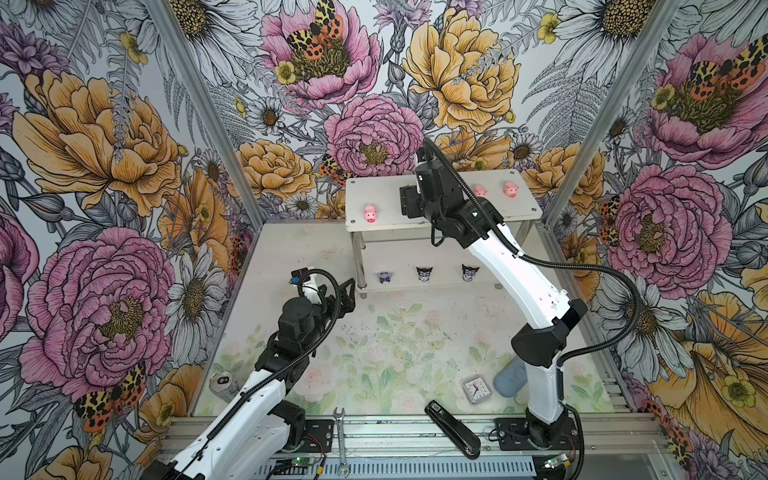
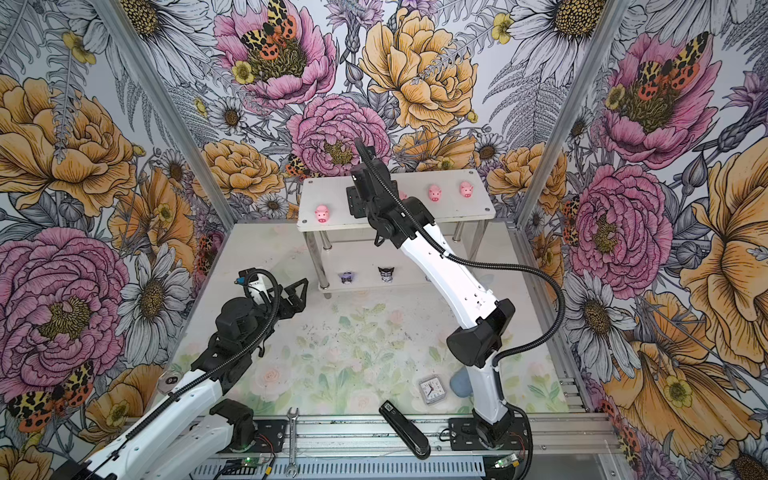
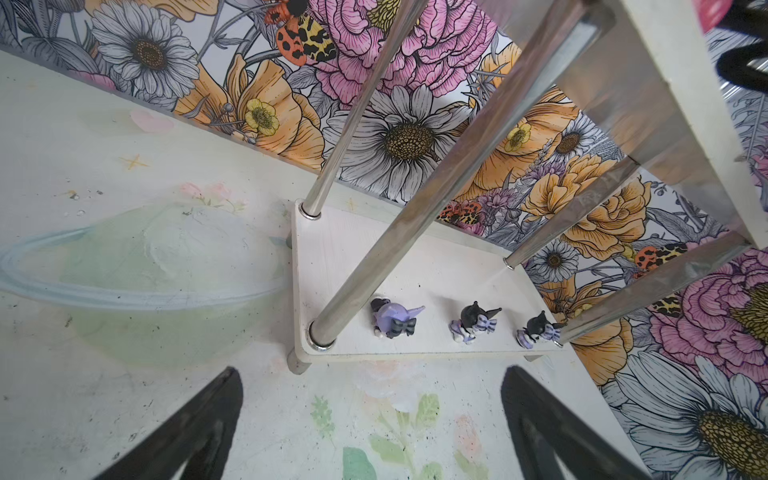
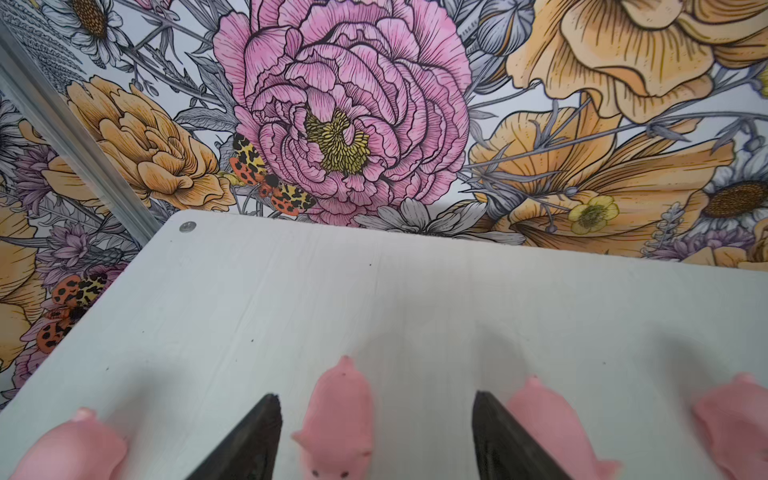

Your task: Place and organize the plastic toys onto the shelf

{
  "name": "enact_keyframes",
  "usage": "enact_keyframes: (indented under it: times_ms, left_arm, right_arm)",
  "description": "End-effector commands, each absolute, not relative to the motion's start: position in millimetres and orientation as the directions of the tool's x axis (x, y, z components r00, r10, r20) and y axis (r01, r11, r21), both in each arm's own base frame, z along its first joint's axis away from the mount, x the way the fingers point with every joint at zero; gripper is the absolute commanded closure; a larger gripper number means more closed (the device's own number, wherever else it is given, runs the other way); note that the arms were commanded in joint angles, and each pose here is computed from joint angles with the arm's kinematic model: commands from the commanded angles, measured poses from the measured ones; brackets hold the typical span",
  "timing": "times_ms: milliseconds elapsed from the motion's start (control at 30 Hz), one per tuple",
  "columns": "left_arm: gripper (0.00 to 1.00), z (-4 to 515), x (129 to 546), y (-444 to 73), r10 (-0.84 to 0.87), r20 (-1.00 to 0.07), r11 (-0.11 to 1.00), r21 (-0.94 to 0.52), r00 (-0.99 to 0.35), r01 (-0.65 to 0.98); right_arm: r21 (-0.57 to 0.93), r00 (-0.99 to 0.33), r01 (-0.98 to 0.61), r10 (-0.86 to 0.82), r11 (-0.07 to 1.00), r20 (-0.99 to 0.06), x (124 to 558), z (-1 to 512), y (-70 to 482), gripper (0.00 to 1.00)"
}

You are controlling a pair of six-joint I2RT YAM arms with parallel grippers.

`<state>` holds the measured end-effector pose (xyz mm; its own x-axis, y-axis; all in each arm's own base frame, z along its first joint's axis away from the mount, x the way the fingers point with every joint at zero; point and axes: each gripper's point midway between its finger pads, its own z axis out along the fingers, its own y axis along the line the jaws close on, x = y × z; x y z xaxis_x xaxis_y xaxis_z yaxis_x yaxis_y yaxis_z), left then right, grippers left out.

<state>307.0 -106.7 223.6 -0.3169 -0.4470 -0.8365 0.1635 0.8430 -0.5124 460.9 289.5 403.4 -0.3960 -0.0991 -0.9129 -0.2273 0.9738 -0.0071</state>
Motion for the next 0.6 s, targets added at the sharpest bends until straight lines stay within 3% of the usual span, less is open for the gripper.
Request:
enact_keyframes:
  times_ms: [0, 167, 567]
  left_arm:
    - [0.01, 223, 308, -108, -0.460, -0.829, 0.830, -0.529, -0.319, 0.179]
    - [0.01, 222, 309, -107, -0.462, -0.827, 0.830, -0.531, -0.320, 0.173]
    - [0.01, 219, 312, -107, -0.466, -0.822, 0.826, -0.537, -0.327, 0.171]
  right_arm:
    - [0.037, -0.429, -0.258, -0.080, 0.965, -0.900, 466, 392, 298, 0.26]
    - [0.046, -0.442, -0.258, -0.075, 0.965, -0.894, 472, 386, 300, 0.26]
    - [0.078, -0.469, -0.266, -0.059, 0.961, -0.881, 478, 376, 302, 0.54]
